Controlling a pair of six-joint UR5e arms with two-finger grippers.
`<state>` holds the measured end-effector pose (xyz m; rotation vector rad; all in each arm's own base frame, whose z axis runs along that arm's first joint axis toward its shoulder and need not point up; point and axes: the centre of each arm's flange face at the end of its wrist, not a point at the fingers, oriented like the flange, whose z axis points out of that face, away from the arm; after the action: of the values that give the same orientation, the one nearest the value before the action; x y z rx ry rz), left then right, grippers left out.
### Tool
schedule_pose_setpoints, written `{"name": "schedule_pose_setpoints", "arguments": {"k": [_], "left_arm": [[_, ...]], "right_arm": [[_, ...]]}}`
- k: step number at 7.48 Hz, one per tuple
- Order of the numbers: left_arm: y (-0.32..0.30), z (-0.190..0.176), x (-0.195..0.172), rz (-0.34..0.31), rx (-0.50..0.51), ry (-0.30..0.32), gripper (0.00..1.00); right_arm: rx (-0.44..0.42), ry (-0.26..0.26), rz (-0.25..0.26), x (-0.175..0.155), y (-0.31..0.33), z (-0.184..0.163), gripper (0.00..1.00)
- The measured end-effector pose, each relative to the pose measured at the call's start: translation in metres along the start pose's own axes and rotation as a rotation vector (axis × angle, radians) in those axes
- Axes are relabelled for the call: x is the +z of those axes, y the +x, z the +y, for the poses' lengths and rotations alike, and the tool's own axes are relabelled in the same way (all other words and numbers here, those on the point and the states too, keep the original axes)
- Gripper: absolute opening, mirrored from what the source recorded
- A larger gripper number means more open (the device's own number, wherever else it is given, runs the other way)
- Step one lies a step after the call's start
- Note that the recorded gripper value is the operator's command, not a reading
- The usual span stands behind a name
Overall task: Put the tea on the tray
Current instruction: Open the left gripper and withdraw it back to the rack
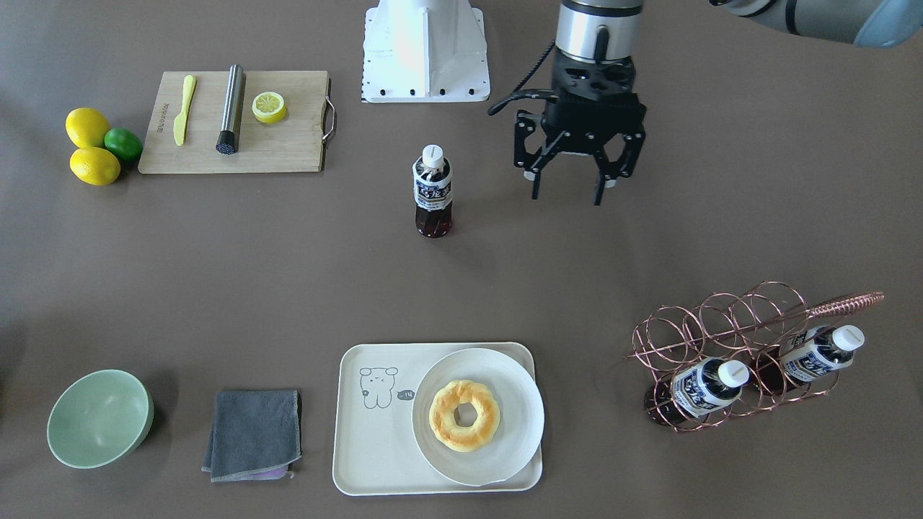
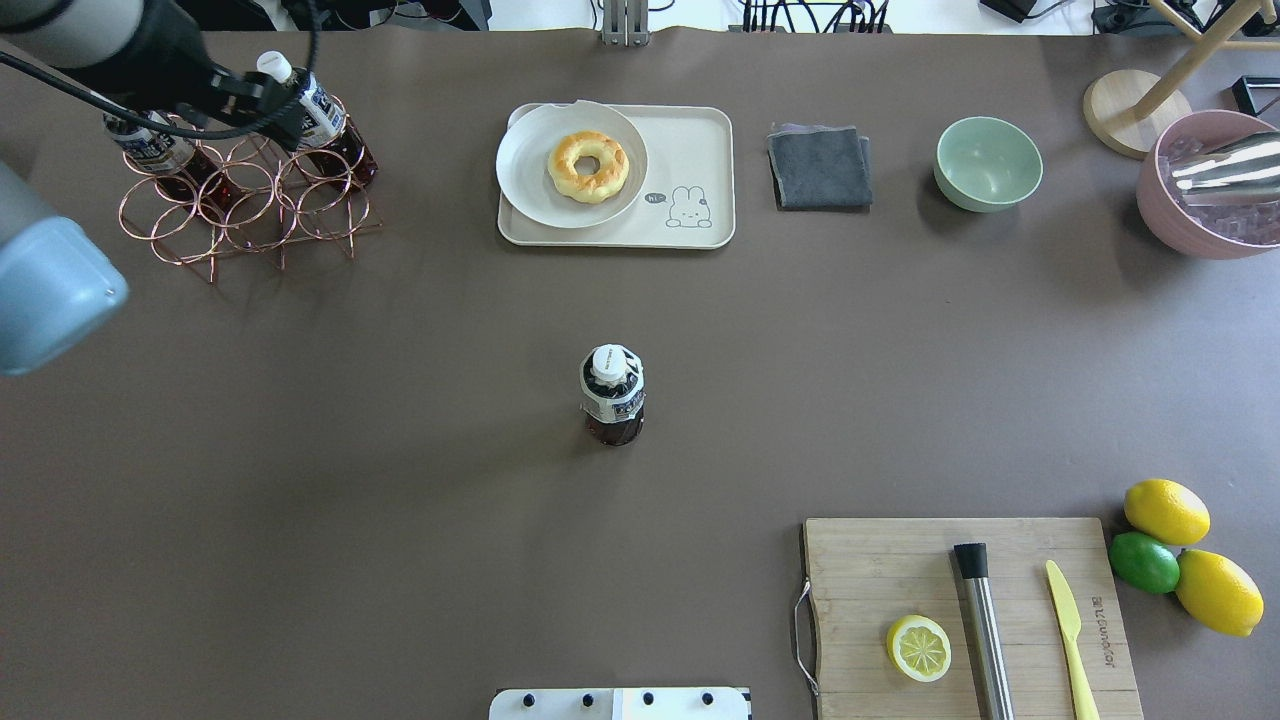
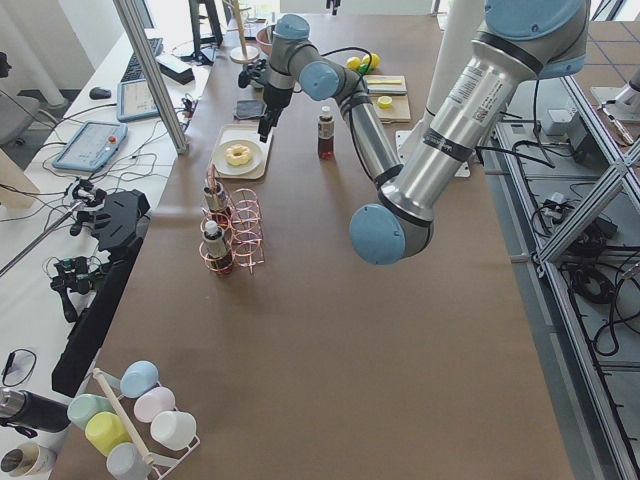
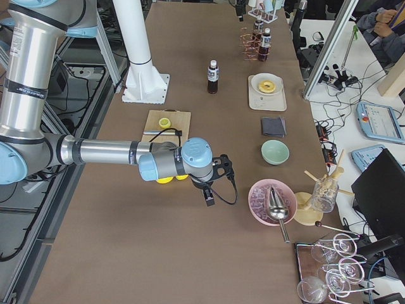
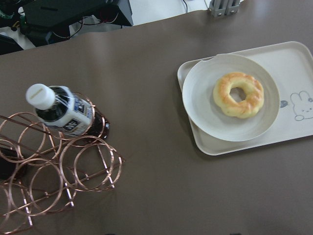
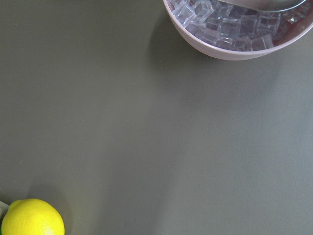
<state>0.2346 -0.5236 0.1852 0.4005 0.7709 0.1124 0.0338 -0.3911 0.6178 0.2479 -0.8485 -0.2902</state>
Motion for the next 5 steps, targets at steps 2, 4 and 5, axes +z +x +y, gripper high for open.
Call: {"name": "schedule_pose_setpoints", "arguments": {"k": [2, 4, 5], "left_arm": [[-0.114, 0.010, -0.007, 0.022, 0.037, -0.073, 0.95], [-0.202, 0.043, -0.003, 0.042, 0.052, -0.116, 0.95], [-0.235, 0.061, -0.002, 0.047, 0.051, -0.124, 0.95]], "right_arm": [[0.039, 0.027, -0.007, -0.011, -0.013, -0.013, 1.00], [0.098, 0.089, -0.017, -0.042, -0.060, -0.038, 1.00], [0.121, 0.118, -0.032, -0.057, -0.094, -0.056, 1.00]]}}
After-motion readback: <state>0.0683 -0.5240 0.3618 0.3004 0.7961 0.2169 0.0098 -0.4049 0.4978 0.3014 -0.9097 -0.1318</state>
